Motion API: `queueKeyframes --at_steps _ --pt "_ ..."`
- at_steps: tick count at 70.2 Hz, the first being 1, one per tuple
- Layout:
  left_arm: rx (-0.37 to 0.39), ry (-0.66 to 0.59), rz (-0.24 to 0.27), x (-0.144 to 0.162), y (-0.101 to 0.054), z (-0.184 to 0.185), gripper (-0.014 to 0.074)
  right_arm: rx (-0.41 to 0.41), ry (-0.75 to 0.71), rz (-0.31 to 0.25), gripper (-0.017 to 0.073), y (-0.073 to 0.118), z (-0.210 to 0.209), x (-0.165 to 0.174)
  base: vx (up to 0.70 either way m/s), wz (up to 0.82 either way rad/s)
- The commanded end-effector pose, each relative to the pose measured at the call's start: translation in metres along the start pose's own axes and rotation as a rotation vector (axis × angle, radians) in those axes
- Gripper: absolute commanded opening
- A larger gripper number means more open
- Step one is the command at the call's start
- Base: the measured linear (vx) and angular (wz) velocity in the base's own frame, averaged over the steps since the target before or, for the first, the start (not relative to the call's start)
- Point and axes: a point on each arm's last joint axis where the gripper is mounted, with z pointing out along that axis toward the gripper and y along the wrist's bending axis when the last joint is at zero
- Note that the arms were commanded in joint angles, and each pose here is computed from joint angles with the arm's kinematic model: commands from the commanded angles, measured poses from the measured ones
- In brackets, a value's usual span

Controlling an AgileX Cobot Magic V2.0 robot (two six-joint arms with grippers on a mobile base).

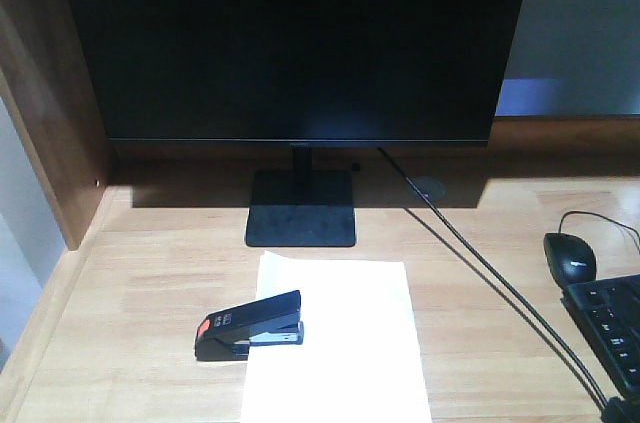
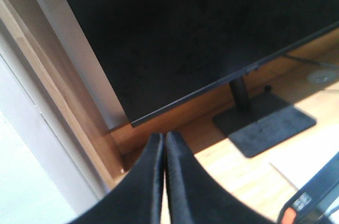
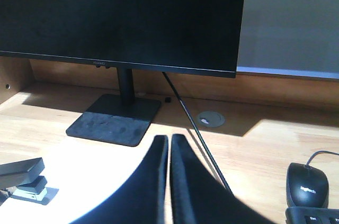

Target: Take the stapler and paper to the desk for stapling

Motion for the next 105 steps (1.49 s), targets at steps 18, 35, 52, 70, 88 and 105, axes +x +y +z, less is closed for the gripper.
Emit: queueKeyframes --at_steps 18,35,52,70,88,105 --pt "-0.041 -0.087 -0.275 -0.011 0.006 -0.018 -0.0006 0.011 -0.023 -0.036 -0.0006 -0.001 -0.001 -0.009 0.00 0.00" --pt "-0.131 -0.052 -0.294 0.007 0.005 -0.035 -0.0006 0.011 -0.023 -0.036 -0.0006 -0.001 -0.001 -0.009 0.00 0.00" --pt "-0.171 -0.042 -0.341 0.061 -0.012 -0.036 -0.0006 0.009 -0.022 -0.036 -0.0006 0.000 -0.001 -0.009 0.00 0.00" --pt "-0.183 -0.035 -0.381 0.113 -0.028 -0.028 -0.0006 0.010 -0.023 -0.036 -0.0006 -0.001 -0.001 -0.009 0.00 0.00" --pt "-0.195 -0.069 -0.371 0.119 -0.030 -0.027 -0.0006 0.010 -0.023 -0.036 -0.0006 -0.001 -0.001 -0.009 0.00 0.00" --pt "-0.195 -0.066 -0.372 0.119 -0.030 -0.027 -0.0006 0.010 -0.023 -0.036 -0.0006 -0.001 -0.001 -0.009 0.00 0.00"
